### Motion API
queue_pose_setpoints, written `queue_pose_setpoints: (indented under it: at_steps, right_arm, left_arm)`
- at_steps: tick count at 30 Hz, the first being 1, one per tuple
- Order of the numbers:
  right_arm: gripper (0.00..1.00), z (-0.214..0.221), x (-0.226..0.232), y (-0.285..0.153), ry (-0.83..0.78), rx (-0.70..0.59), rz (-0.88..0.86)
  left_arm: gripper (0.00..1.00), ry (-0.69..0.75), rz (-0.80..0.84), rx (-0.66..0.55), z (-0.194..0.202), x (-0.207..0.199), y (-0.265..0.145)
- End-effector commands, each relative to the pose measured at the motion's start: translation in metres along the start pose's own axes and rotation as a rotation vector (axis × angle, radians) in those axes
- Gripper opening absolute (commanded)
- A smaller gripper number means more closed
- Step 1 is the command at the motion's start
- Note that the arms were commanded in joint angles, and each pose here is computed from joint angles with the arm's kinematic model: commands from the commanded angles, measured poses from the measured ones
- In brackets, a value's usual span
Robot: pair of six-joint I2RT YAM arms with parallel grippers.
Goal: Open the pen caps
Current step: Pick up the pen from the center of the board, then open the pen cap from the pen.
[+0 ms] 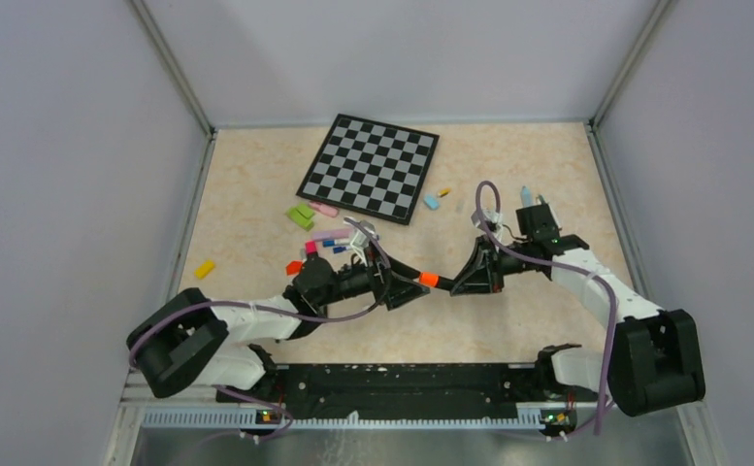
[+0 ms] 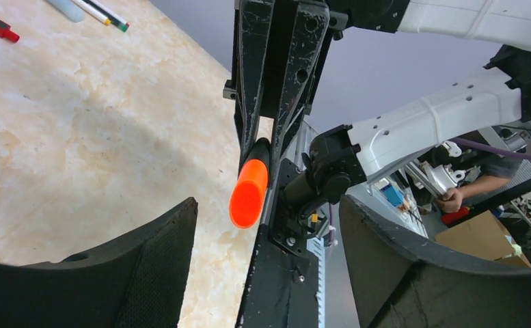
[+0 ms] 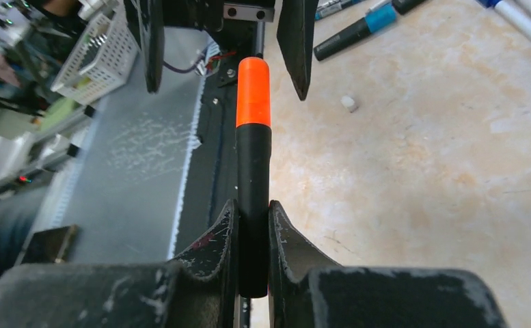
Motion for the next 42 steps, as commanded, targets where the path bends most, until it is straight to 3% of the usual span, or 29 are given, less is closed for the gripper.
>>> queue_pose_setpoints:
  at_steps: [1,11,16,25,34,35,38,42]
  right_arm:
    - [0.00,-0.018,0.002,0.002,0.149,-0.082,-0.064]
    - [0.00,-0.015,-0.001,0.003,0.174,-0.078,-0.055]
    - [0.00,-0.013,-0.002,0.005,0.177,-0.069,-0.051]
    - [0.00,-0.009,-0.003,0.006,0.175,-0.058,-0.044]
    - [0.00,-0.005,-0.004,0.008,0.182,-0.039,-0.042]
    - [0.00,-0.005,-0.004,0.008,0.183,-0.039,-0.043]
    - [0.00,-0.005,-0.004,0.008,0.182,-0.038,-0.045]
    - [0.00,-0.005,-0.004,0.008,0.180,-0.037,-0.046]
  left_arm:
    - [0.75,0.008,0.112,-0.062,-0.016,-0.020,0.014]
    - [0.48,-0.017,0.110,-0.071,-0.014,-0.012,0.025]
    - [0.46,-0.029,0.115,-0.071,-0.013,-0.012,0.026]
    - [0.30,-0.028,0.112,-0.082,-0.015,-0.013,0.026]
    - [0.31,-0.017,0.112,-0.105,-0.020,-0.014,0.025]
    - [0.27,-0.016,0.115,-0.108,-0.020,-0.015,0.025]
    - [0.01,-0.010,0.127,-0.115,-0.021,-0.017,0.023]
    - [0.00,0.015,0.131,-0.159,-0.028,-0.020,0.019]
Point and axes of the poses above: each gripper's point midway between its finger pads, its own y axis out along the fingers, its own x axis along the line the jaws close on, z = x × y, the point moved 2 cm from there along -y, back along the fingers, and after that the axes turned 10 degrees about -y, right-handed, at the moved point
